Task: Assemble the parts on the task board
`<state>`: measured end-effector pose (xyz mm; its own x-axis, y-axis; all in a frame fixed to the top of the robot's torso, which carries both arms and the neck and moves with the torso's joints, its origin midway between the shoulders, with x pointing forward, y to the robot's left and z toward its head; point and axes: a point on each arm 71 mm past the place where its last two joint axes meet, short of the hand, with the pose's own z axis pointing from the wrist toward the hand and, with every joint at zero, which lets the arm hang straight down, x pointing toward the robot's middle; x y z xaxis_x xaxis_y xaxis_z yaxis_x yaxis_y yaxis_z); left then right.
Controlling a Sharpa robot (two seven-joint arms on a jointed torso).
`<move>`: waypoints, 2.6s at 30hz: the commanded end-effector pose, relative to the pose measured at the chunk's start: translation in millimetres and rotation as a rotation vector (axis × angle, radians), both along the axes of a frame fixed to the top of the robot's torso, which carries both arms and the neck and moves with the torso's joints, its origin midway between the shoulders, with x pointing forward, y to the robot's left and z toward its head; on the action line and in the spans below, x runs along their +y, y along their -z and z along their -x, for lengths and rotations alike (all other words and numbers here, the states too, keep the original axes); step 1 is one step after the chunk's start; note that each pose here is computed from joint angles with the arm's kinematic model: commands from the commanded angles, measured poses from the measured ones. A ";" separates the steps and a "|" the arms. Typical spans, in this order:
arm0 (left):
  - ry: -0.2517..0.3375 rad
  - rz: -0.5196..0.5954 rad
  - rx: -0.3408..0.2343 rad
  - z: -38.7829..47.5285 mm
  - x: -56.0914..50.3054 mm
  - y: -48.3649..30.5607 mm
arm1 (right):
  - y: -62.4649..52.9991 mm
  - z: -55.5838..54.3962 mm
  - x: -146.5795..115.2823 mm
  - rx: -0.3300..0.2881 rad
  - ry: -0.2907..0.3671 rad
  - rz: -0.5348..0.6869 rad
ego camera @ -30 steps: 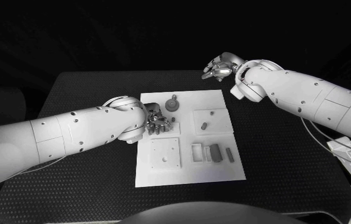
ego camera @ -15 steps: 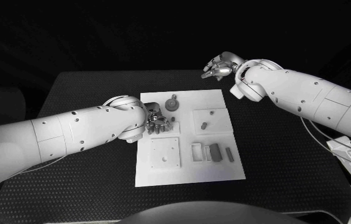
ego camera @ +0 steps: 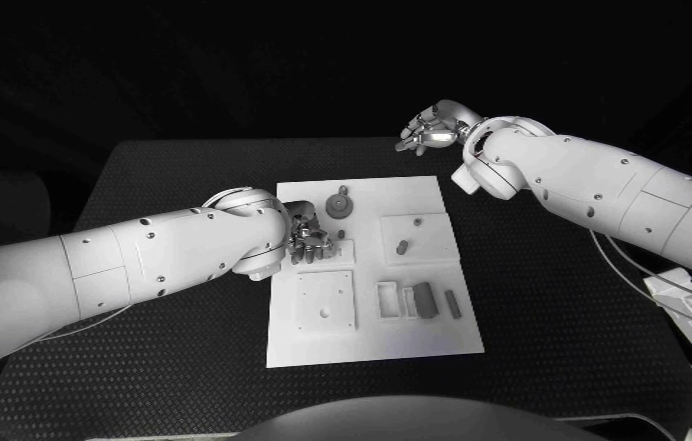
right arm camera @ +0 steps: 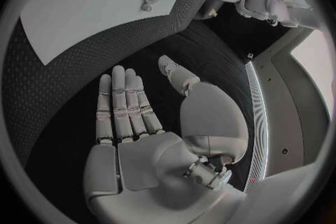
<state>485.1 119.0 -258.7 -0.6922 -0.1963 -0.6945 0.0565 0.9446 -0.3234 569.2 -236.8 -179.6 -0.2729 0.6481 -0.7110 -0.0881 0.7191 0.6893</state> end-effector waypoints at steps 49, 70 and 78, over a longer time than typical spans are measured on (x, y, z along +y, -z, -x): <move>-0.092 0.110 0.147 -10.8 11.0 -13.1 | 3.4 -1.6 3.7 0.020 -0.024 -0.025; -0.033 0.085 0.380 -38.8 1.5 -31.0 | 4.9 -2.3 7.4 0.025 -0.026 -0.032; -0.016 0.043 0.396 -44.1 -5.8 -31.3 | 4.9 -2.7 7.0 0.024 -0.021 -0.032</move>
